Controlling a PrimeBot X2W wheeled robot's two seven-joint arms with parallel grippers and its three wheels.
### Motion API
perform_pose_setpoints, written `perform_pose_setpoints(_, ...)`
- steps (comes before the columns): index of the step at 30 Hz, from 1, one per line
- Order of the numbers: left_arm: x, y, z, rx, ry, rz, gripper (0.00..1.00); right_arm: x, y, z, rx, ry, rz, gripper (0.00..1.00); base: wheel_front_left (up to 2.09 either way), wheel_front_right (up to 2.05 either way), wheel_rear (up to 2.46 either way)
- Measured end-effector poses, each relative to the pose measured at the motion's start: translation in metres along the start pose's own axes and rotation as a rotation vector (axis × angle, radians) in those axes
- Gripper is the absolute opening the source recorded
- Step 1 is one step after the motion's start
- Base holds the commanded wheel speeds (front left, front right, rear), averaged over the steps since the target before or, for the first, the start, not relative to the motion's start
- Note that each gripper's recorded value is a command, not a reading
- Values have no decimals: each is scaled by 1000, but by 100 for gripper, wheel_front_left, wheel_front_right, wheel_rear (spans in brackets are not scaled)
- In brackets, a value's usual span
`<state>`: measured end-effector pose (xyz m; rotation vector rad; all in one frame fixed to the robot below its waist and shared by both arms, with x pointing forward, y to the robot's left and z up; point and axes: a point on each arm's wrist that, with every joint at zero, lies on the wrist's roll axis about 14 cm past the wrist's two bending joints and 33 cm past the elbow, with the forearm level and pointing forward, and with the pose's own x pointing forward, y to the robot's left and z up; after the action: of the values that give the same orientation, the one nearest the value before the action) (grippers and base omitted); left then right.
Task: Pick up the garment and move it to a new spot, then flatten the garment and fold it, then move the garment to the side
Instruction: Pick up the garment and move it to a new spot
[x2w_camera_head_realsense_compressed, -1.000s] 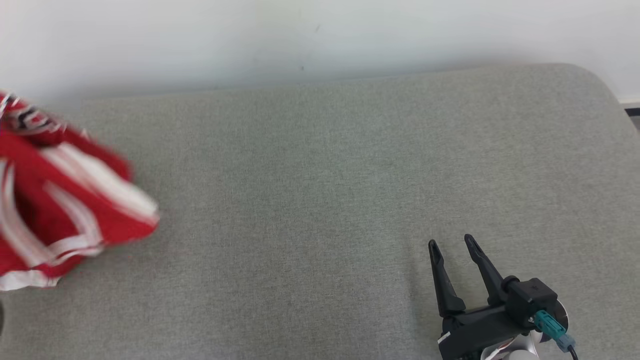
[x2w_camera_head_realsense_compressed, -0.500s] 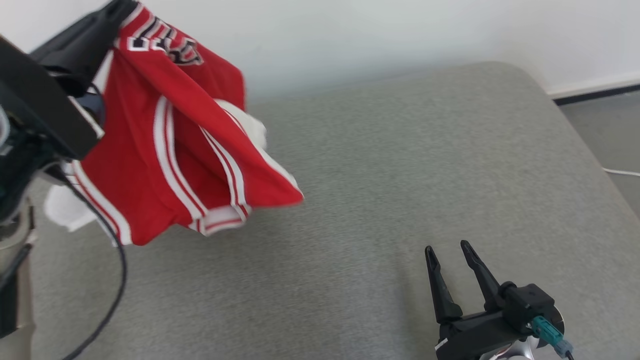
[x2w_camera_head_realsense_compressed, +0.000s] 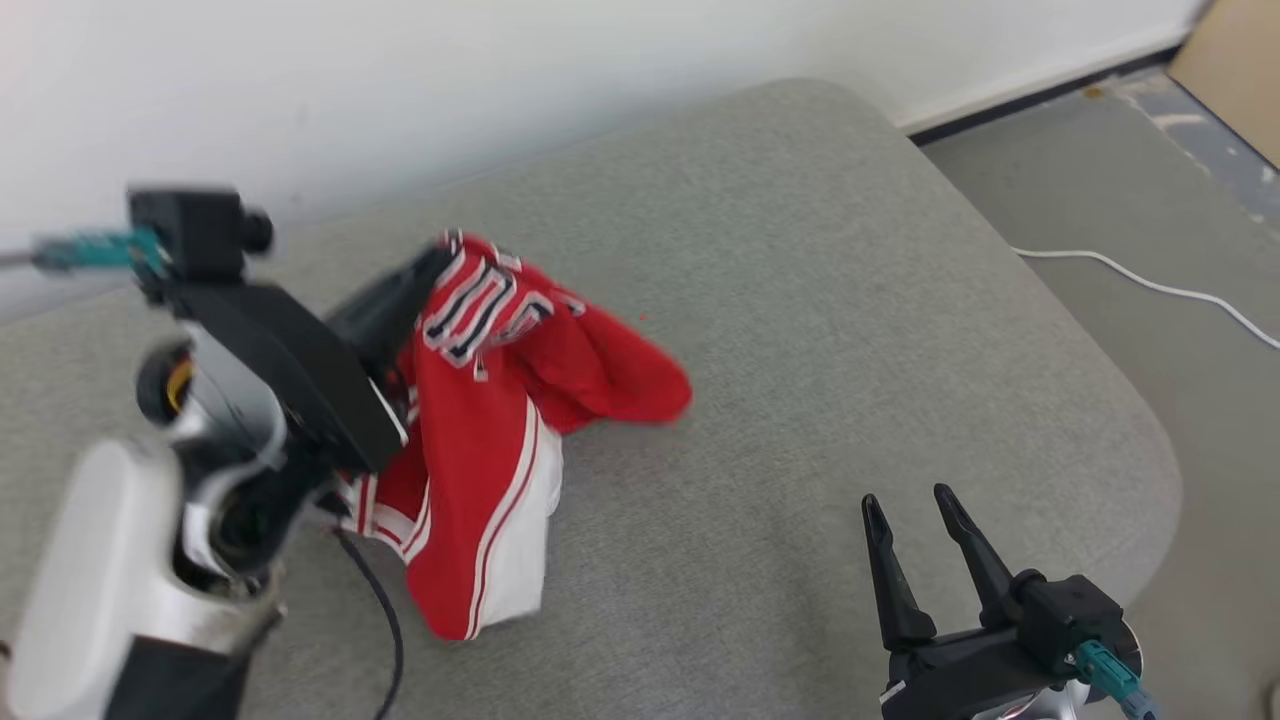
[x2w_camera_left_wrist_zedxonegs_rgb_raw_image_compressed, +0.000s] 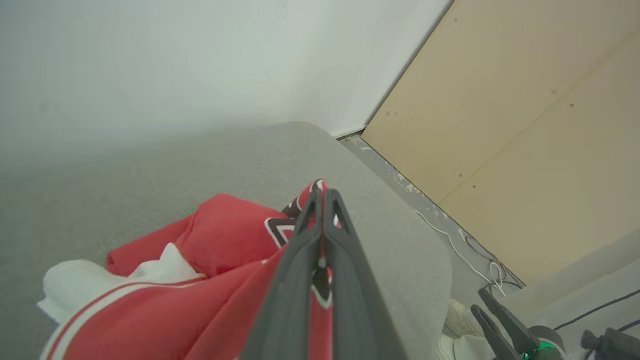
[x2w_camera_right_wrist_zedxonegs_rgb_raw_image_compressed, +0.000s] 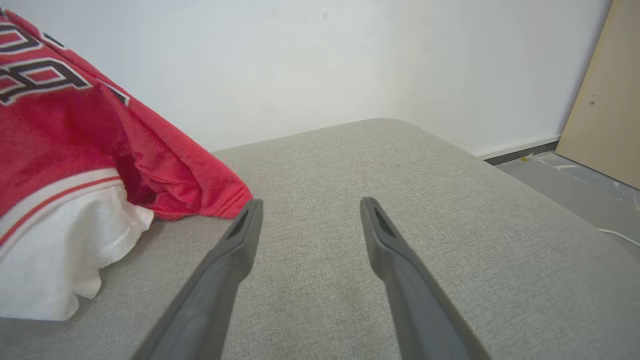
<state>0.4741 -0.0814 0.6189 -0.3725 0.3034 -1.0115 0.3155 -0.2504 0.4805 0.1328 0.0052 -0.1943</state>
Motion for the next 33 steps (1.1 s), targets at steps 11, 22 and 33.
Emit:
perform_pose_setpoints(11, 8, 61, -116, 58, 43, 228, 100, 2, -5, -6, -36, 26, -14, 100, 0, 0, 0)
perform_pose_setpoints(22, -65, 84, -66, 120, -394, 437, 100, 14, 7, -6, -51, 16, 34, 100, 0, 0, 0)
perform_pose_setpoints(33, -172, 86, -66, 213, -506, 661, 100, 28, 34, -4, -80, 1, 123, 100, 0, 0, 0)
